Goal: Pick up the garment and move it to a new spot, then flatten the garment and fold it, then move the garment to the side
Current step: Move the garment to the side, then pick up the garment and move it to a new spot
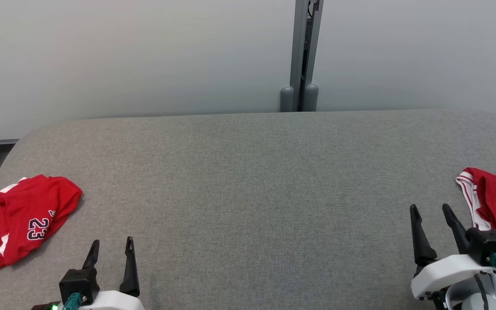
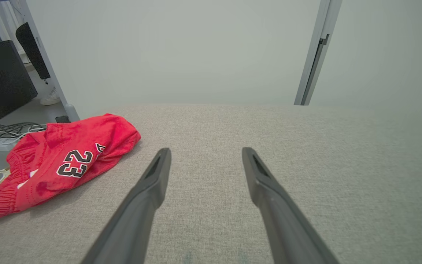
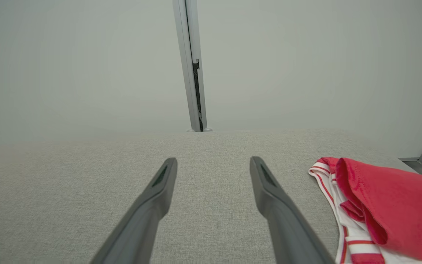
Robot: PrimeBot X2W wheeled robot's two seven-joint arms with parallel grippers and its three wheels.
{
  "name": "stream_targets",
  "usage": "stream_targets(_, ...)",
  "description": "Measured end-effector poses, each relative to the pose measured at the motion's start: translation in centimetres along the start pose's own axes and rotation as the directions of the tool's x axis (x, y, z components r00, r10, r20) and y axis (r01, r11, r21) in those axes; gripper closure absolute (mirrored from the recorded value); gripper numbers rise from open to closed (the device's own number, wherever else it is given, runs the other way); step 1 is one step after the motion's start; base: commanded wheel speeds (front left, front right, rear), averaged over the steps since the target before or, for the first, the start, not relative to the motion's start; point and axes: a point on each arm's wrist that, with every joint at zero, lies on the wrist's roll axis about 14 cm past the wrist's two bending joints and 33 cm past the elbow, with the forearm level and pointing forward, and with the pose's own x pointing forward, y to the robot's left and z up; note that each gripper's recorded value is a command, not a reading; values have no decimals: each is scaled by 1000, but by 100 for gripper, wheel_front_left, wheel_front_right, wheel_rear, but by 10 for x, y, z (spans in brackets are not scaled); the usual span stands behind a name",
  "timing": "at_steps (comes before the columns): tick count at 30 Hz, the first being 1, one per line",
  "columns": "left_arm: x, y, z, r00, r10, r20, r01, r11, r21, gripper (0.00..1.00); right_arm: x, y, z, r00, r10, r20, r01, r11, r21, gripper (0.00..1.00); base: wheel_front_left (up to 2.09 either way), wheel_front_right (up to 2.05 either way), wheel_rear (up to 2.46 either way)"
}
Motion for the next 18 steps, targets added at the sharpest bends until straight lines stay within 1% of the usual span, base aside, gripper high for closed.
stream_targets(13, -3, 6, -1, 1000, 15, 1, -15, 1000, 6, 0, -3, 4, -5, 1000, 12, -14, -12, 1000, 0, 0, 0, 0, 0)
stream_targets(18, -7, 14, -3, 999, 39, -7, -39, 999, -4, 0, 1, 18, -12, 998, 53, -33, -53, 999, 2, 0, 0, 0, 0)
